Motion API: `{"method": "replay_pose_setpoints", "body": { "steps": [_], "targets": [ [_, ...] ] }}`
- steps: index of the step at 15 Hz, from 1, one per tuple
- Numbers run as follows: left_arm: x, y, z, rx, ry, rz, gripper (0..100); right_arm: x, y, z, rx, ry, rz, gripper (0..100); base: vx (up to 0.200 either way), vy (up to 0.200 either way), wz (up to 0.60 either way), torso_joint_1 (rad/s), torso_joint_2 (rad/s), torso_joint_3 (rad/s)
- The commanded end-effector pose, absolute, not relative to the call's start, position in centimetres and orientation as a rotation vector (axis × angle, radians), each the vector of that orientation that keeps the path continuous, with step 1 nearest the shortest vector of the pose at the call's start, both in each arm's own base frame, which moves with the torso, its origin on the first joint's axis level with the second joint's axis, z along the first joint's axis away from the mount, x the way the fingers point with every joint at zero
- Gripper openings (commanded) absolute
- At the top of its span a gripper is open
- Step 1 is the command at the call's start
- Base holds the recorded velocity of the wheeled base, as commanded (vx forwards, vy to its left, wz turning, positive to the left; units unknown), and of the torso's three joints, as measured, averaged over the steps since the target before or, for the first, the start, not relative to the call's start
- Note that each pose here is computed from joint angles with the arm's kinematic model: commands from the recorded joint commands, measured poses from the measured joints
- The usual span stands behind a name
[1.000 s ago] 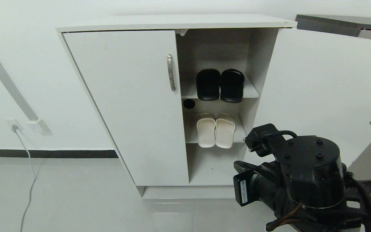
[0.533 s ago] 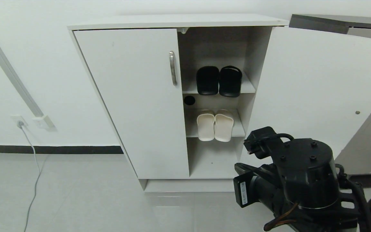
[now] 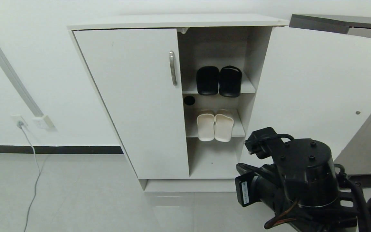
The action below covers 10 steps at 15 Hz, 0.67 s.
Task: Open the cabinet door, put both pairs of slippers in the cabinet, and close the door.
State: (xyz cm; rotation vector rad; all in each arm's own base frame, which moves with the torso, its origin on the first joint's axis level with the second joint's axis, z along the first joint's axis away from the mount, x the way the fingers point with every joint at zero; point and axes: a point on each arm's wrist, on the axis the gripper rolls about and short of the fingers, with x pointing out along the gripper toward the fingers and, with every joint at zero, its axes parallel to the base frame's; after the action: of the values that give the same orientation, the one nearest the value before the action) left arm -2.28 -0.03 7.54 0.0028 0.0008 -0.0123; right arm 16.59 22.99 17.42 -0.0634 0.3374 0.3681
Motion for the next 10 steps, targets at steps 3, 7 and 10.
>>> {"method": "replay_pose_setpoints", "body": {
  "steps": [3, 7, 10],
  "targets": [
    [-2.27, -0.03, 7.55, 0.003, 0.002, -0.012, 0, 17.17, 22.71, 17.48, -0.058, 0.336, 0.346, 0, 0.000, 0.000, 0.00, -0.004, -0.06, -0.068],
    [-2.27, -0.03, 7.55, 0.003, 0.002, -0.012, 0, 17.06, 22.61, 17.57, -0.054, 0.334, 0.346, 0, 0.000, 0.000, 0.00, 0.019, -0.30, -0.352],
    [-2.27, -0.03, 7.55, 0.003, 0.002, -0.012, 0, 17.12, 22.62, 17.67, -0.048, 0.331, 0.345, 0, 0.000, 0.000, 0.00, 0.054, -0.51, -0.364]
  ]
}}
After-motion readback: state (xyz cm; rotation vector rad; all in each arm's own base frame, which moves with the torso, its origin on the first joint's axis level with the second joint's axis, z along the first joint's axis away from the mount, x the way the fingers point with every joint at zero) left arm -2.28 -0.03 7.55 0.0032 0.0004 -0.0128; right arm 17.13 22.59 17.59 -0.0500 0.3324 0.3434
